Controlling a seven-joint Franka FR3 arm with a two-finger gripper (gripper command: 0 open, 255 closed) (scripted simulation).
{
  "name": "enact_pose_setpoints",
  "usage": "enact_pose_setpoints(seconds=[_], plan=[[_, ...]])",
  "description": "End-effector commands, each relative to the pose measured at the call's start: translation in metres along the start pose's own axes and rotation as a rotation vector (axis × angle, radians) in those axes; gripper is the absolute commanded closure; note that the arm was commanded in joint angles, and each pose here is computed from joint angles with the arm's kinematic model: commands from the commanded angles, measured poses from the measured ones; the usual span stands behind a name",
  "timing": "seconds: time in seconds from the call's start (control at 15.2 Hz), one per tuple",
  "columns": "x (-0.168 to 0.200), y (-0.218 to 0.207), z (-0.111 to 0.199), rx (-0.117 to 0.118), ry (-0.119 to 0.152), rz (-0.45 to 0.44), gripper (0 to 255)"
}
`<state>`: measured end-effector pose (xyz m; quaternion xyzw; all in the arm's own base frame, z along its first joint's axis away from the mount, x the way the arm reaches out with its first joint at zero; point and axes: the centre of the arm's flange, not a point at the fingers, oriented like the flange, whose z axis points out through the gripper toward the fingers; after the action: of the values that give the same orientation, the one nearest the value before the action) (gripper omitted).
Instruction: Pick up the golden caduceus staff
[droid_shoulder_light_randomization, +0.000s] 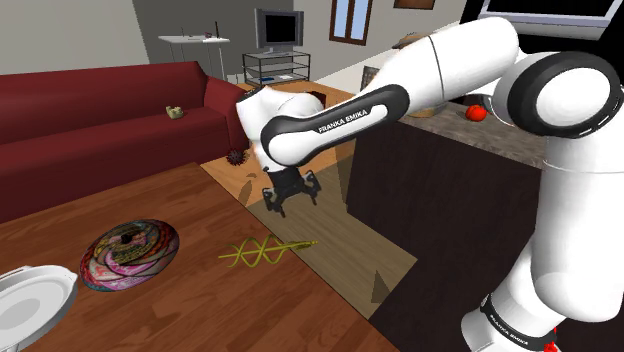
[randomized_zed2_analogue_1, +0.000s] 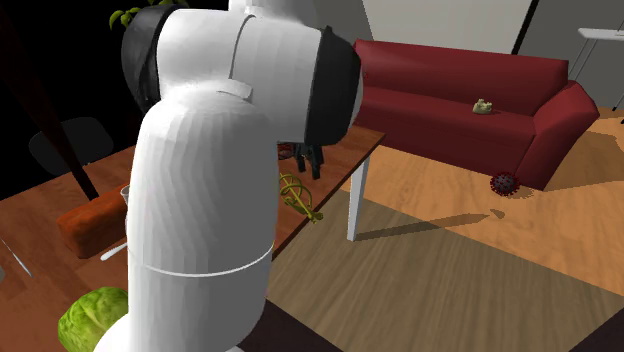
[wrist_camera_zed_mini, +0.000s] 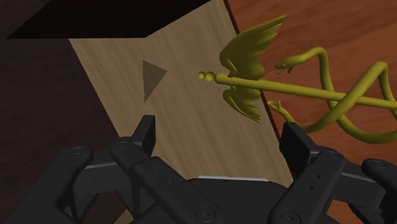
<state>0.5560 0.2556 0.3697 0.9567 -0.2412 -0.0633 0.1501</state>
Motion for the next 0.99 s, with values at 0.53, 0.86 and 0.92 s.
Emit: enact_pose_setpoints(seconds=[0.53, 0.86, 0.92], plan=[[0.049, -0.113, 0.058, -0.080, -0.052, 0.104, 0], [0.050, -0.122, 0.083, -0.080, -0.052, 0.104, 0], [0.050, -0.123, 0.088, -0.080, -0.052, 0.104, 0]])
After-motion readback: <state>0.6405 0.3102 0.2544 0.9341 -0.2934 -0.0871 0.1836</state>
